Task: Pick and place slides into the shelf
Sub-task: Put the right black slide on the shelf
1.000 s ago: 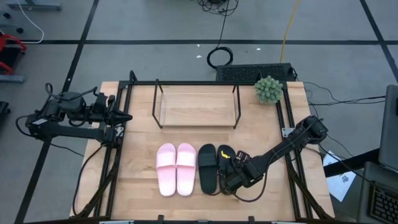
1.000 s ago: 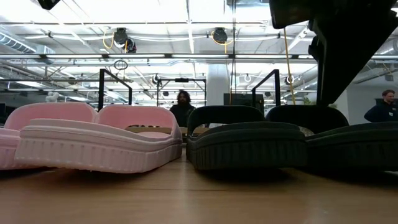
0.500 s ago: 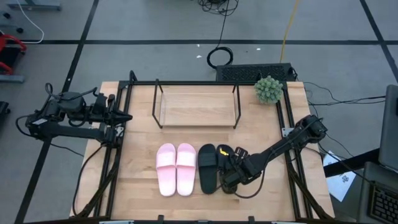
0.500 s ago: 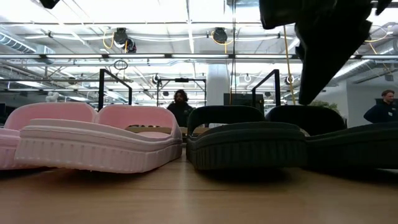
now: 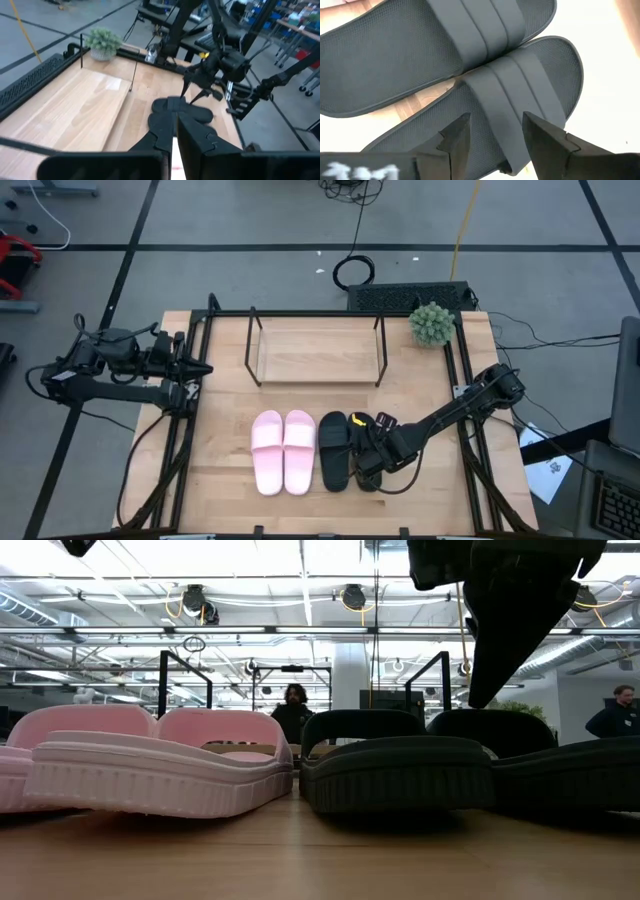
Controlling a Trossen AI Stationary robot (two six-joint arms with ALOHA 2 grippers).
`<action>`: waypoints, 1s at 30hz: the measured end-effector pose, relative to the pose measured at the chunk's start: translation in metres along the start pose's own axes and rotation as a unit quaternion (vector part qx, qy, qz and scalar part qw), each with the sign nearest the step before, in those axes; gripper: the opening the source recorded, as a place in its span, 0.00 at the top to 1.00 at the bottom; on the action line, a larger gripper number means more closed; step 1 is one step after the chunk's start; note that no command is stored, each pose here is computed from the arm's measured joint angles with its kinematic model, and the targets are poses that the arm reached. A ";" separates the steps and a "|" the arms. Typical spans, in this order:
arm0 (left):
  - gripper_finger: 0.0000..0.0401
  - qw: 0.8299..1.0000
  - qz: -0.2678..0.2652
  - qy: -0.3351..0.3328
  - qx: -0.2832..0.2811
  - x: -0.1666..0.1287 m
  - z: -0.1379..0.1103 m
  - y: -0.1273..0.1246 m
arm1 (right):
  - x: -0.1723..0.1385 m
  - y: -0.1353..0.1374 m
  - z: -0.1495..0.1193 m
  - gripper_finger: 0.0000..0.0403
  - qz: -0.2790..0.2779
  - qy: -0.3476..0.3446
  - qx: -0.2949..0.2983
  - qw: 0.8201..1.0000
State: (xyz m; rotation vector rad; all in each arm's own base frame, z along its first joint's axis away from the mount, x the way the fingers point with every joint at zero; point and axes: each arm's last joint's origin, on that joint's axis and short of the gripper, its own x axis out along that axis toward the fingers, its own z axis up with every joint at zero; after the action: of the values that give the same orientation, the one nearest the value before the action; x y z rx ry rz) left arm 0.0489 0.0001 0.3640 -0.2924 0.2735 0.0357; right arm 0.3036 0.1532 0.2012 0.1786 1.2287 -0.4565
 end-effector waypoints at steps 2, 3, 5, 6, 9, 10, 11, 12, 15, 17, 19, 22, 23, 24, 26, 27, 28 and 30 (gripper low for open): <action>0.94 1.000 0.002 0.006 0.000 0.000 -0.001 0.000 | 0.000 0.000 0.000 0.59 0.000 0.000 0.000 1.000; 0.94 1.000 0.003 0.009 0.000 0.000 -0.002 0.001 | 0.000 0.000 0.000 0.59 0.000 0.000 0.000 1.000; 0.94 1.000 0.003 0.010 0.000 0.000 -0.002 0.001 | 0.000 0.000 0.000 0.59 -0.001 0.001 0.000 1.000; 0.94 1.000 0.003 0.010 0.000 0.000 -0.002 0.001 | 0.000 0.000 0.000 0.59 -0.002 0.002 -0.001 1.000; 0.94 1.000 0.003 0.010 0.000 0.000 -0.002 0.001 | 0.005 -0.001 -0.004 0.59 -0.001 0.009 -0.001 1.000; 0.94 1.000 0.003 0.010 0.000 0.000 -0.002 0.001 | 0.008 -0.002 -0.006 0.59 0.001 0.020 -0.003 1.000; 0.94 1.000 0.003 0.010 0.000 0.000 -0.002 0.001 | 0.010 -0.002 -0.009 0.59 0.004 0.027 -0.002 1.000; 0.94 1.000 0.003 0.010 0.000 0.000 -0.002 0.001 | 0.012 -0.003 -0.010 0.59 0.004 0.031 0.002 1.000; 0.94 1.000 0.004 0.010 0.000 0.000 -0.002 0.001 | 0.016 -0.005 -0.014 0.59 -0.003 0.033 0.011 0.999; 0.94 1.000 0.004 0.010 0.000 0.000 -0.002 0.001 | 0.016 -0.005 -0.013 0.59 -0.009 0.025 0.012 1.000; 0.94 1.000 0.008 0.009 0.000 0.000 -0.002 0.001 | 0.016 -0.005 -0.013 0.59 -0.010 0.018 0.011 1.000; 0.94 1.000 0.017 0.006 0.000 0.000 -0.002 0.001 | 0.016 -0.005 -0.012 0.59 -0.017 0.009 0.007 1.000; 0.94 1.000 0.017 0.006 0.000 0.000 -0.002 0.001 | 0.016 -0.006 -0.012 0.59 -0.019 0.007 0.007 1.000; 0.94 1.000 0.017 0.006 0.000 0.000 -0.002 0.001 | 0.017 -0.006 -0.012 0.59 -0.021 0.005 0.006 1.000; 0.94 1.000 0.017 0.006 0.002 0.000 -0.002 0.001 | 0.017 -0.006 -0.012 0.59 -0.024 0.005 0.005 1.000; 0.94 1.000 0.017 0.006 0.002 0.000 -0.002 0.001 | 0.017 -0.007 -0.013 0.59 -0.026 0.005 0.005 1.000; 0.94 1.000 0.017 0.006 0.002 0.000 -0.002 0.001 | 0.017 -0.007 -0.013 0.59 -0.028 0.006 0.004 1.000; 0.94 1.000 0.017 0.006 0.007 0.000 -0.002 0.001 | 0.017 -0.008 -0.013 0.59 -0.032 0.007 0.003 0.999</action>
State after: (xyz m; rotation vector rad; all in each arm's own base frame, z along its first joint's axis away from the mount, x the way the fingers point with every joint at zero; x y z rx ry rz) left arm 0.0483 0.0010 0.3620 -0.2749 0.2910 0.0654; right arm 0.2933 0.1473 0.1819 0.1474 1.2500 -0.5148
